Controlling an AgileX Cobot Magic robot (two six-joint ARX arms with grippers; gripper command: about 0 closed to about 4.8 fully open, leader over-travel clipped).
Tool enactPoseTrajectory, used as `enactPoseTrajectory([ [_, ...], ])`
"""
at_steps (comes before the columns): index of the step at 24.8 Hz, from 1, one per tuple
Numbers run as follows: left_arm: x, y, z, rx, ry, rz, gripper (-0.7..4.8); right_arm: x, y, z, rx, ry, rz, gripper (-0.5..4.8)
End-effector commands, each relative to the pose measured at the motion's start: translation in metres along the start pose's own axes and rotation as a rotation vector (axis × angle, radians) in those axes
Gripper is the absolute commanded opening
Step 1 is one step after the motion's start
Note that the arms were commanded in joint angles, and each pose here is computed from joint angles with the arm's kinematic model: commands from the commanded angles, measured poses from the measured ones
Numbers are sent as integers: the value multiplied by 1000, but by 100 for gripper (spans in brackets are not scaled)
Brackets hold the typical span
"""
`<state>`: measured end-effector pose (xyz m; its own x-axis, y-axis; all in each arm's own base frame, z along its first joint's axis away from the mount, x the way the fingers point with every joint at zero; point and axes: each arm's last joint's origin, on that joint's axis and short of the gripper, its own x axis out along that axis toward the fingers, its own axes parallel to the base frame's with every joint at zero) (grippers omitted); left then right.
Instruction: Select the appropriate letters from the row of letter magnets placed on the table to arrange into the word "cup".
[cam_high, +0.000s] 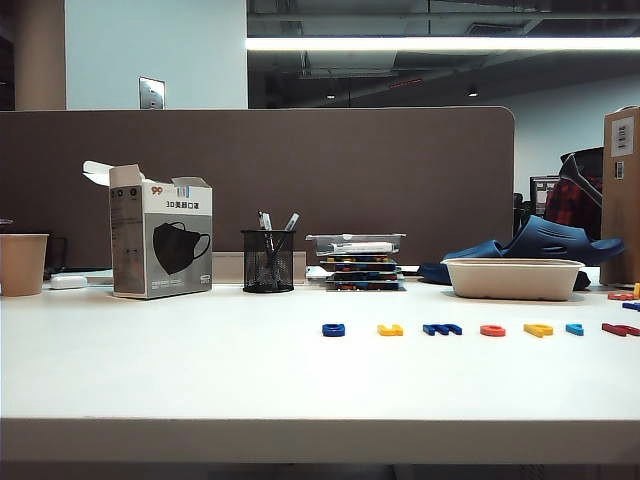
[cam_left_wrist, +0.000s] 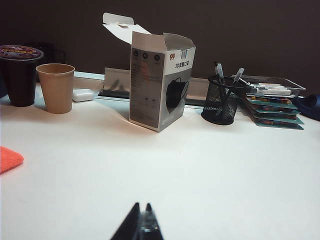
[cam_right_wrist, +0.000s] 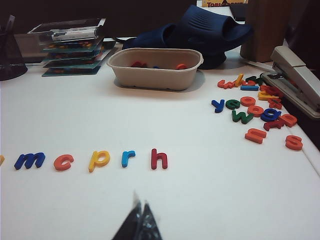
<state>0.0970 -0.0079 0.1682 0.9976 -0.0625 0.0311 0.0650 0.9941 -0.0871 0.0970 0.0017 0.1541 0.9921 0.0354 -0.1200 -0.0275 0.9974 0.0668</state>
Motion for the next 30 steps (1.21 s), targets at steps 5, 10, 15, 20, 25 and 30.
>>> enactPoseTrajectory([
  [5, 0, 0, 2, 0, -13, -5, -5, 0, 0, 0, 3, -23, -3, -1],
  [10, 0, -2, 4, 0, -25, -48, -5, 0, 0, 0, 3, -23, 1, -1],
  [15, -3, -4, 18, 0, -54, -82, -5, 0, 0, 0, 3, -23, 1, -1],
  [20, -18, -7, 57, 0, -44, -83, -5, 0, 0, 0, 3, -23, 1, -1],
  [25, -39, -11, 96, 1, -29, -124, -5, 0, 0, 0, 3, -23, 1, -1],
  [30, -60, -15, 137, 0, 27, -166, -5, 0, 0, 0, 3, -23, 1, -1],
])
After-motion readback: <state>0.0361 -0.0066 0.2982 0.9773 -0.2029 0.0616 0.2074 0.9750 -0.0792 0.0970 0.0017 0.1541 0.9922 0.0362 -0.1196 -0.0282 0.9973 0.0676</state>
